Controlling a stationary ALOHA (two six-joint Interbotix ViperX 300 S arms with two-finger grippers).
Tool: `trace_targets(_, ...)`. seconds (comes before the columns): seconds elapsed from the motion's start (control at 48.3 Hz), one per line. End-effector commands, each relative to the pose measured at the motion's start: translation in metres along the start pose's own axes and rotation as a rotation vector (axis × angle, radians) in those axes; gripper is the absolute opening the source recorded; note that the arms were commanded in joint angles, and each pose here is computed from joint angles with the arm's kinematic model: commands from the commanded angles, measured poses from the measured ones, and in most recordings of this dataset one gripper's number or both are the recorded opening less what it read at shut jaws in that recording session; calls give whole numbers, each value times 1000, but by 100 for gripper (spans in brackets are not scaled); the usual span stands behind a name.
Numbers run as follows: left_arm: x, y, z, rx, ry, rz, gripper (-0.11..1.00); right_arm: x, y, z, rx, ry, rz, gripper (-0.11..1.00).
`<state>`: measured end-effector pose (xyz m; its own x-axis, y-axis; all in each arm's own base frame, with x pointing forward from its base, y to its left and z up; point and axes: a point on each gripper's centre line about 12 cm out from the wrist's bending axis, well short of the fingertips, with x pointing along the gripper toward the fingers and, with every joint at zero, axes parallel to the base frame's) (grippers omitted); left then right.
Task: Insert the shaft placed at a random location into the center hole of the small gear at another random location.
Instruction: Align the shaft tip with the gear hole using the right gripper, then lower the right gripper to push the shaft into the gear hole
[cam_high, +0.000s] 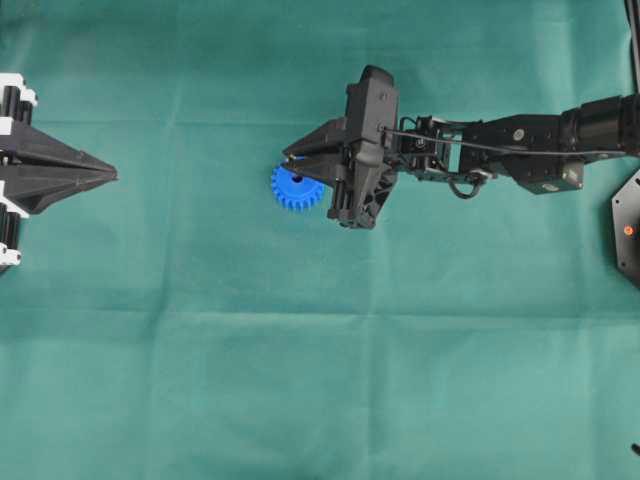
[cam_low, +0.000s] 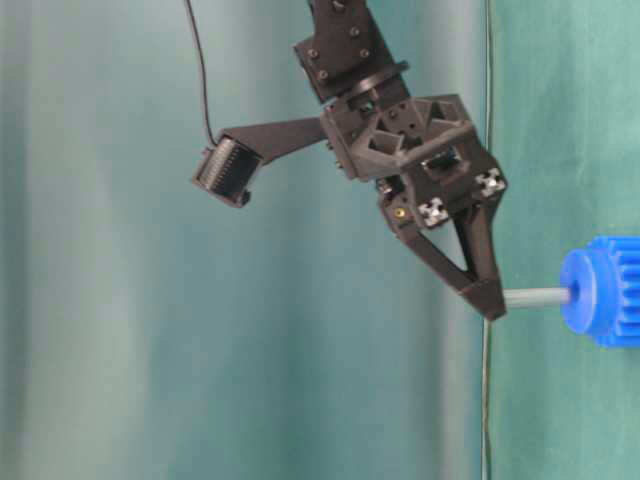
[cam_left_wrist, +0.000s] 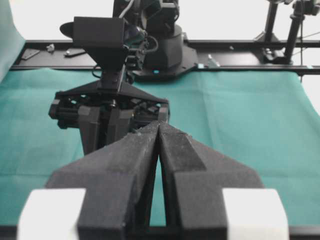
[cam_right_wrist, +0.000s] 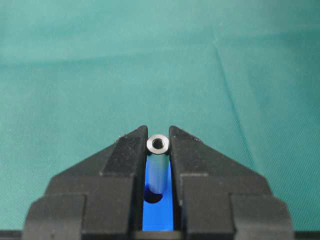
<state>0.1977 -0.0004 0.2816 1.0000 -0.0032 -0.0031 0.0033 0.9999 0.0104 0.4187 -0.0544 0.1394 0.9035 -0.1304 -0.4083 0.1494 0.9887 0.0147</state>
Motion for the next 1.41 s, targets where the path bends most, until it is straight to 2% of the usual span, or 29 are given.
trace_targets(0.0,3,0,8,3,-18,1,0,-1,1,9,6,-35,0,13)
trace_targets(0.331,3,0,8,3,-18,1,0,-3,0,4,14,-38,-5,13)
trace_targets(0.746,3,1,7,2,-15,3,0,-19,1,31,2,-101,-1,13)
trace_targets(0.994,3,0,8,3,-17,1,0,-18,4,28,-1,-93,6,13)
trace_targets(1.388,3,1,8,3,-18,3,0,-4,4,7,2,-49,3,13)
